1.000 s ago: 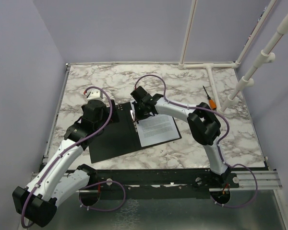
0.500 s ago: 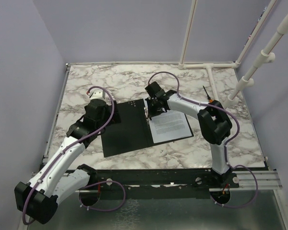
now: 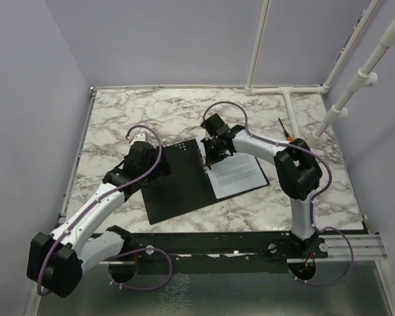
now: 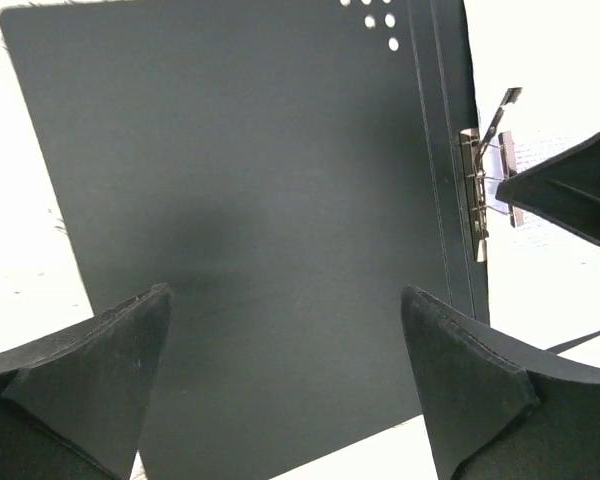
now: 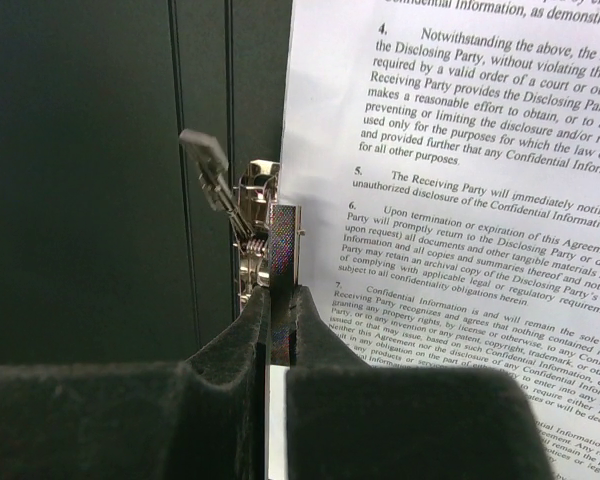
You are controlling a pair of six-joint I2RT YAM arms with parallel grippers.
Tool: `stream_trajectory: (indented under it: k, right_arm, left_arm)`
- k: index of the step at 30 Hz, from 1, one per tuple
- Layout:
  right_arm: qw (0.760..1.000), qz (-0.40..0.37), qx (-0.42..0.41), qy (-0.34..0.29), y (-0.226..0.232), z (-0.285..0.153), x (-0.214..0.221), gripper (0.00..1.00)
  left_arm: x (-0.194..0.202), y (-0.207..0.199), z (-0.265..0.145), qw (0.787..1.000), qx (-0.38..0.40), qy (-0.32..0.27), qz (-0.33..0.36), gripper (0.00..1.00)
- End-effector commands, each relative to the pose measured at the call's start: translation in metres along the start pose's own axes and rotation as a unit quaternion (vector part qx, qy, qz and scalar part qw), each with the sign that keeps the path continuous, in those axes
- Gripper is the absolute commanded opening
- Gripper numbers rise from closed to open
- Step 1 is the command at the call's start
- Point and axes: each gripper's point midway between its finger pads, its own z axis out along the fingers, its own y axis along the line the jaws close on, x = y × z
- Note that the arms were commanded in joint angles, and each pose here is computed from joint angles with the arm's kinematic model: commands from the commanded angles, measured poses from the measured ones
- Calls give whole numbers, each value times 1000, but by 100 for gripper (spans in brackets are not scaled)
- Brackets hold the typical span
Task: Put the files into the folder
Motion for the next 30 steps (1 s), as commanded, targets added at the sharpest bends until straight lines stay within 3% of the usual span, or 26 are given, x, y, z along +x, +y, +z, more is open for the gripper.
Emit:
stream_trajectory:
  k: [1, 13, 26, 30]
  right_arm:
    - [1000, -12, -18, 11, 5, -8, 9, 1]
    - [1000, -12, -20, 14, 4, -5, 14, 2]
    - [1000, -5, -20, 6, 4, -5, 14, 20]
    - [1000, -4, -18, 3, 3, -6, 13, 22]
  left_arm:
    - [21, -10, 18, 998, 28, 30, -40, 96]
    - [56, 1, 48, 996, 5, 70, -57, 94]
    - [58, 3, 50, 996, 3, 69, -57, 94]
    - [58, 3, 50, 996, 3, 70, -57, 94]
